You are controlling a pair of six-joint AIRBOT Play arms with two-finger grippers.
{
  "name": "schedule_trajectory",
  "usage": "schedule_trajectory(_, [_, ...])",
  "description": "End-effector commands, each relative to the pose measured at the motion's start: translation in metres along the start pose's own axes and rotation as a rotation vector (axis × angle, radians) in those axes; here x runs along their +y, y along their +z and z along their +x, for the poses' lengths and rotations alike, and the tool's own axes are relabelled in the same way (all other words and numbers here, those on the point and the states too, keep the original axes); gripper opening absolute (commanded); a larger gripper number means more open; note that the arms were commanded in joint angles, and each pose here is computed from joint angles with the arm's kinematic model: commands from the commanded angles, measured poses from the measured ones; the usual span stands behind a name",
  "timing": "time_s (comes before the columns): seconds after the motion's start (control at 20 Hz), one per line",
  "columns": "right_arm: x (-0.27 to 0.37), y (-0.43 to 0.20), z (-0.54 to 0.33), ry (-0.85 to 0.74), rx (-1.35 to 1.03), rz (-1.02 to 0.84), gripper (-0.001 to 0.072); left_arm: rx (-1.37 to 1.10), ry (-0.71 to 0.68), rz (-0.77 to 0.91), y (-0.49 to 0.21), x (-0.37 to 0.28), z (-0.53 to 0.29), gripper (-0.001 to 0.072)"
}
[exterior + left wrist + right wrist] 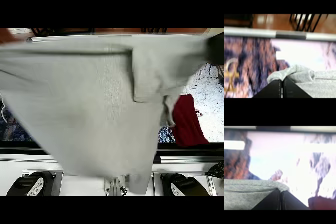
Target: Fold the shirts.
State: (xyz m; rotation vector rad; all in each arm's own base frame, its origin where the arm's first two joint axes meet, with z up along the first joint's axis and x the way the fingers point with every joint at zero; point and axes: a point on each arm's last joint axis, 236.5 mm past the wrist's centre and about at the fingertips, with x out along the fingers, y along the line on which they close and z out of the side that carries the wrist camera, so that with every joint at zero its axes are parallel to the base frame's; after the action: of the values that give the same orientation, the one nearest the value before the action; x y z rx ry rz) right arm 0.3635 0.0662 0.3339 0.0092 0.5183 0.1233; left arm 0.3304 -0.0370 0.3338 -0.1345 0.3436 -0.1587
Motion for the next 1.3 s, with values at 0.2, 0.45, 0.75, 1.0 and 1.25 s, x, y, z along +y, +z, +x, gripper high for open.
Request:
schedule_trajectory(0.2, [0.035,-0.137,0.248,0.011,0.383,0.350,0.0080,0.335,0.036,-0.234,-0.155,0.055,0.206,0.0033])
schedule_trajectory(0.45, [0.067,-0.207,0.293,0.075,0.578,0.481,0.0080,0.634,0.003,-0.404,-0.266,0.048,0.246,0.0036])
schedule_trajectory(0.75, [0.010,-0.182,0.231,0.031,0.603,0.274,0.0508,0.864,0.010,-0.348,-0.261,0.092,0.190,0.0523])
schedule_trajectory(1.0, [-0.087,-0.271,0.108,-0.143,1.029,0.187,0.0484,1.188,0.172,-0.484,-0.324,0.145,0.087,0.0410])
schedule_trajectory(1.25, [-0.055,-0.306,0.101,-0.006,0.944,0.374,0.0486,1.191,0.139,-0.588,-0.396,0.135,0.079,0.0505])
